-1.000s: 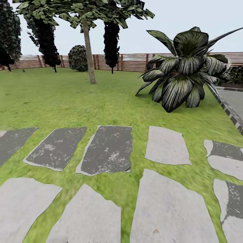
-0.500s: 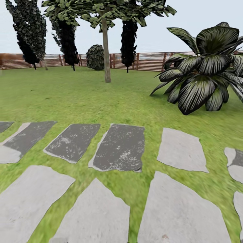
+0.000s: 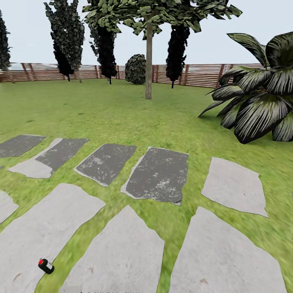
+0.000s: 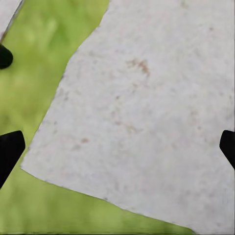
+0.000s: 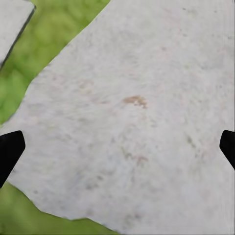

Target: In the garden, pick up the pesticide atomizer on the floor and spray pesticide onto both trees until each tree trunk is fully covered.

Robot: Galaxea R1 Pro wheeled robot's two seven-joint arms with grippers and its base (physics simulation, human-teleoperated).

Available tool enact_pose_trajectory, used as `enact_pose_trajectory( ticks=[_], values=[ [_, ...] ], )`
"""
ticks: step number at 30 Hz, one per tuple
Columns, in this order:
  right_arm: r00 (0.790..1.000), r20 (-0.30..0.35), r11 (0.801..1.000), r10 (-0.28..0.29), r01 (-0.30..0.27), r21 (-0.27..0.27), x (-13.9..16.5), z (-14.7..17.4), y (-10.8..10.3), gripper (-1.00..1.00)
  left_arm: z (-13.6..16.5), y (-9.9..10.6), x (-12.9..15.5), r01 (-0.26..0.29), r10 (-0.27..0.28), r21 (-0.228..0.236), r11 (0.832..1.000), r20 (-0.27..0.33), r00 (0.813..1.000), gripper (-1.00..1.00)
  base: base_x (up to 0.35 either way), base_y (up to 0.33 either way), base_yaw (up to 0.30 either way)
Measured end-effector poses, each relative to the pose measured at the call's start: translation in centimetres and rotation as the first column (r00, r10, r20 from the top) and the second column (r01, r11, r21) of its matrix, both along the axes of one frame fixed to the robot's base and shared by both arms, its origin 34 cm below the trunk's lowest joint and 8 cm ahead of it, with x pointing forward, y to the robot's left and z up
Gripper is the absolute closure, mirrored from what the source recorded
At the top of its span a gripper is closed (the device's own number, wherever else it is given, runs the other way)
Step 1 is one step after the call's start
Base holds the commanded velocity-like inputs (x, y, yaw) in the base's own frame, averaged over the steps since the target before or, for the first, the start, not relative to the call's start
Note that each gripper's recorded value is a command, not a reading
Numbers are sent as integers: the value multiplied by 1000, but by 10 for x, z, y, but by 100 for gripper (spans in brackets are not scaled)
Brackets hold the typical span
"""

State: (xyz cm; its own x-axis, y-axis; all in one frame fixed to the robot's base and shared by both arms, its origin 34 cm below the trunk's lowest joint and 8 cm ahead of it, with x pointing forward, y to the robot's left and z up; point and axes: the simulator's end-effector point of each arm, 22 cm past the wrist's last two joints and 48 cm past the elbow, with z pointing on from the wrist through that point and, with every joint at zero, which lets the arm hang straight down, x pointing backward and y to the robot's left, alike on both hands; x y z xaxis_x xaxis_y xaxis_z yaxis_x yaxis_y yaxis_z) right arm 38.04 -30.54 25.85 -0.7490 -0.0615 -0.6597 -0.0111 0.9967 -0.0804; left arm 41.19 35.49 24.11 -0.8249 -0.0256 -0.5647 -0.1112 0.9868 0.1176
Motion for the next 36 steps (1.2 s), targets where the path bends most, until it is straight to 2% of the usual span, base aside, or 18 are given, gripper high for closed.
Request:
enact_pose_trajectory(
  ticks=[21, 36],
  values=[
    [1000, 3, 1000, 0, 0, 1, 1, 1, 0, -100, 0, 1, 0, -2, 2, 1, 1000, -1, 1000, -100, -1, 0, 278],
    [1000, 3, 1000, 0, 0, 1, 1, 1, 0, -100, 0, 1, 0, -2, 2, 1, 1000, -1, 1000, -100, -110, 101, 278]
  ],
)
